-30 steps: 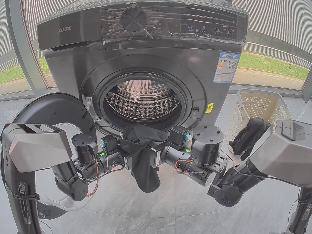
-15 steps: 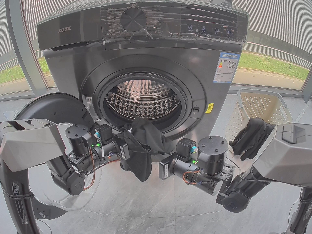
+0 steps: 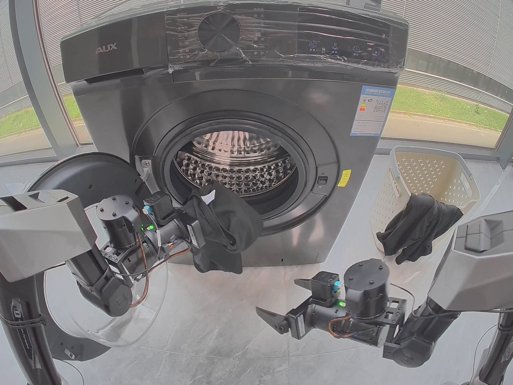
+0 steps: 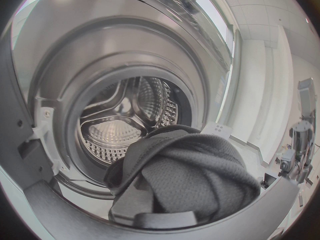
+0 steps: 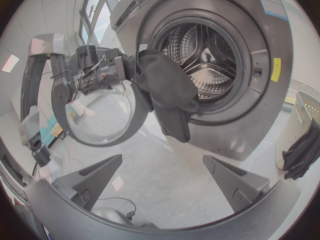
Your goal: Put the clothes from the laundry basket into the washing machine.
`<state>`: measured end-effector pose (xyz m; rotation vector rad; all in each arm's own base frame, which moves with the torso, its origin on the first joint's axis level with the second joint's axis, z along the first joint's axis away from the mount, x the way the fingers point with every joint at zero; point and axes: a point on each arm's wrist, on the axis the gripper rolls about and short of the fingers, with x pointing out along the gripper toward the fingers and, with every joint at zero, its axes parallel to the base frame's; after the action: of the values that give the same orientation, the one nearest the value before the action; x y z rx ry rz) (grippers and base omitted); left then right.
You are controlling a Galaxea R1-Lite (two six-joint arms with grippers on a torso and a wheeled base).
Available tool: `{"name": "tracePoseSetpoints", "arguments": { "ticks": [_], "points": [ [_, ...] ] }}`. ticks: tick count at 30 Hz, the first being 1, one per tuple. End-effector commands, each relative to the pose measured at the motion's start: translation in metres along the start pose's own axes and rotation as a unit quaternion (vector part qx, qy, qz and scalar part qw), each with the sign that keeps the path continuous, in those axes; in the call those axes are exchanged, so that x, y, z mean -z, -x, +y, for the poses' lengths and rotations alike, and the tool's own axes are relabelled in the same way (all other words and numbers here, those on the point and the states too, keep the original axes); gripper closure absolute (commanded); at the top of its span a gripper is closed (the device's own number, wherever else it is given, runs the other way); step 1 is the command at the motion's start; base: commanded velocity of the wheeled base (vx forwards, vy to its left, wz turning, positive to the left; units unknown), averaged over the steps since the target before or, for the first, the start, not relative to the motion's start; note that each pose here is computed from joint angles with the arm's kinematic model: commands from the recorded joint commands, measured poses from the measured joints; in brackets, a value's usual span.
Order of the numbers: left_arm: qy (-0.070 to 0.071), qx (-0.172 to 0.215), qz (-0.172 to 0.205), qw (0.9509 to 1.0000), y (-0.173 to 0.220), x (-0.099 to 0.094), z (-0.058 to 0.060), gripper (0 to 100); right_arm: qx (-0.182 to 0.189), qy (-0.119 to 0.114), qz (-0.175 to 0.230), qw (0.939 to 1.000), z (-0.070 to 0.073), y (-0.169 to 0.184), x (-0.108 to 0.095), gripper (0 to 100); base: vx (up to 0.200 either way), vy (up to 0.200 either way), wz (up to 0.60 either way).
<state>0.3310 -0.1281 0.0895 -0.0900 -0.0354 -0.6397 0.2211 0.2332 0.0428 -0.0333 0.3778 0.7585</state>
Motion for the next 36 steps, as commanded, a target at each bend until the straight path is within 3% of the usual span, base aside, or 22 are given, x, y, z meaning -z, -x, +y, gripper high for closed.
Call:
{"name": "tracePoseSetpoints", "arguments": {
  "ticks": [1,5,6,8,10,17,20,28,36],
  "points": [
    [0.013,-0.024,-0.030,0.9992,0.007,-0.022,-0.005,100,0.014,-0.005,-0.016,0.9998,-0.021,0.033,0.004,0,0.000,0.000,0.00],
    [0.017,-0.031,-0.011,0.9993,0.016,-0.016,-0.008,100,0.074,-0.022,-0.081,0.9937,-0.058,0.038,-0.008,0,0.000,0.000,0.00],
    [0.016,-0.032,-0.012,0.9993,0.016,-0.016,-0.007,100,0.078,-0.023,-0.083,0.9931,-0.060,0.039,-0.008,0,0.000,0.000,0.00],
    [0.014,-0.034,-0.013,0.9992,0.019,-0.019,-0.006,100,0.117,-0.036,-0.084,0.9890,-0.081,0.049,-0.006,0,0.000,0.000,0.00],
    [0.009,-0.037,-0.016,0.9992,0.020,-0.021,-0.005,100,0.127,-0.042,-0.085,0.9873,-0.087,0.054,-0.007,0,0.000,0.000,0.00],
    [0.009,-0.058,-0.006,0.9982,0.027,-0.018,-0.006,100,0.133,-0.040,-0.106,0.9846,-0.089,0.060,-0.016,0,0.000,0.000,0.00],
    [-0.001,-0.068,-0.006,0.9977,0.026,-0.017,-0.005,100,0.134,-0.041,-0.107,0.9844,-0.089,0.060,-0.016,0,0.000,0.000,0.00],
    [-0.005,-0.069,0.009,0.9976,0.022,-0.006,-0.004,100,0.131,-0.042,-0.101,0.9854,-0.088,0.059,-0.014,0,0.150,0.000,0.00],
    [-0.007,-0.067,0.010,0.9977,0.022,-0.006,-0.004,100,0.129,-0.042,-0.097,0.9860,-0.087,0.059,-0.012,0,0.000,0.000,0.00]
  ]
}}
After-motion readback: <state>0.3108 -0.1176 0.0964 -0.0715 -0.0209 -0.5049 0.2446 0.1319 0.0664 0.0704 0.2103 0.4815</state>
